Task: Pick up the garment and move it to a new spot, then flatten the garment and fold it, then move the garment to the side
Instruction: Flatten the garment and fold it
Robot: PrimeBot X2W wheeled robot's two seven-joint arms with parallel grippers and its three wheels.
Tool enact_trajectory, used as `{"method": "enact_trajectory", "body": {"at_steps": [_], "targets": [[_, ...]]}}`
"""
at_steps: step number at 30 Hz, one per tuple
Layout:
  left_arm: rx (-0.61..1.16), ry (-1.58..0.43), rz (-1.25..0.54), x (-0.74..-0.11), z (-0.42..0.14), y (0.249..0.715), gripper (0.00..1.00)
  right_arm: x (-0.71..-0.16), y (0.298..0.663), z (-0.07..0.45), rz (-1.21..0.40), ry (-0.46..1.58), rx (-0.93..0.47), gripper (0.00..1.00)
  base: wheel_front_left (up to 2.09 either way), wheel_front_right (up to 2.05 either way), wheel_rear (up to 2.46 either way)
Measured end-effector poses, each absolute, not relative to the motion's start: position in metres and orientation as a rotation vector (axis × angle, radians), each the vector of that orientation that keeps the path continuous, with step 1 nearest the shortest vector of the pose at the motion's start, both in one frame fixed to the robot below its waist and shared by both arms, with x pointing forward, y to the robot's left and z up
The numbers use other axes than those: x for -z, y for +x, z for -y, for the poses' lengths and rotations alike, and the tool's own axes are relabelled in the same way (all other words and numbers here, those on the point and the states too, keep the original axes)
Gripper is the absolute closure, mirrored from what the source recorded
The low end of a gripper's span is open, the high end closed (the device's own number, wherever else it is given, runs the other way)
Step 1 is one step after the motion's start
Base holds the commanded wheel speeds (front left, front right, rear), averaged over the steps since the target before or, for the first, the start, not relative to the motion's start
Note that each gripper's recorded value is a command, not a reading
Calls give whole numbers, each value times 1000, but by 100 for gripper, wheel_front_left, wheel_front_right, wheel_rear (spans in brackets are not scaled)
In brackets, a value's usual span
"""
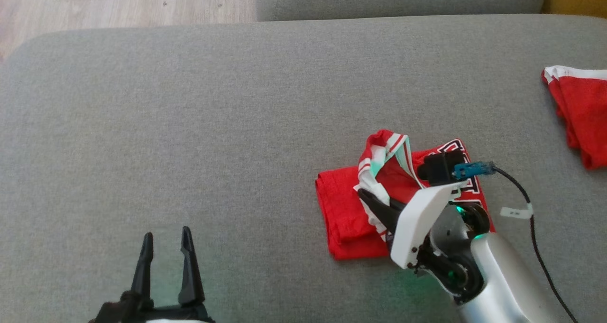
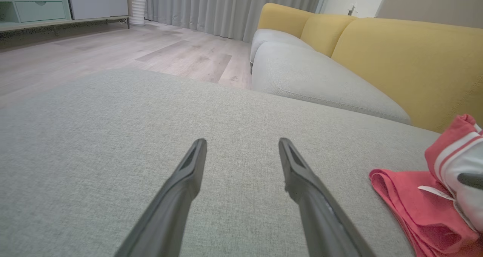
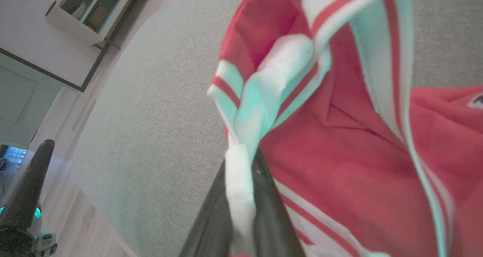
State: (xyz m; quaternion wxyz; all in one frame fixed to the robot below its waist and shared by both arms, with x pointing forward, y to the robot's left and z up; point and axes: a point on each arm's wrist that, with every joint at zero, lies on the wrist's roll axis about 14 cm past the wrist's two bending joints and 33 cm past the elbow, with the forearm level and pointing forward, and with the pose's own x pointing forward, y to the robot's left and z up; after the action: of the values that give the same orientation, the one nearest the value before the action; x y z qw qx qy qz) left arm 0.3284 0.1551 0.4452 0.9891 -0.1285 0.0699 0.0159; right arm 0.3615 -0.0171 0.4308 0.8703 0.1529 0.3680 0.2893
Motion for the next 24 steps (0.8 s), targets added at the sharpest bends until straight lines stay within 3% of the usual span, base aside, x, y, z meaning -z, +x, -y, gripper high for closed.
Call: {"method": "enact_trajectory", "body": {"at_steps": [9,10,12,16,24], "targets": [[-27,-258,-145,-444,-152,327,0,-433,361,6,-732,250,-636,100,0,0,0],[-27,-258,-146,-444,-151,327,0,-432,360,6,-732,233,-638,73,0,0,0],[-26,-258,-147,-444,-151,327,0,-431,358,3,-728,207,-648,0,0,0,0],[-24,-260,-151,-443,-150,328,0,-436,357,-4,-693,191,-669,0,0,0,0],[-32,-255,-154,-441,-154,330,0,-503,366,-6,-431,412,-685,0,0,0,0]]}}
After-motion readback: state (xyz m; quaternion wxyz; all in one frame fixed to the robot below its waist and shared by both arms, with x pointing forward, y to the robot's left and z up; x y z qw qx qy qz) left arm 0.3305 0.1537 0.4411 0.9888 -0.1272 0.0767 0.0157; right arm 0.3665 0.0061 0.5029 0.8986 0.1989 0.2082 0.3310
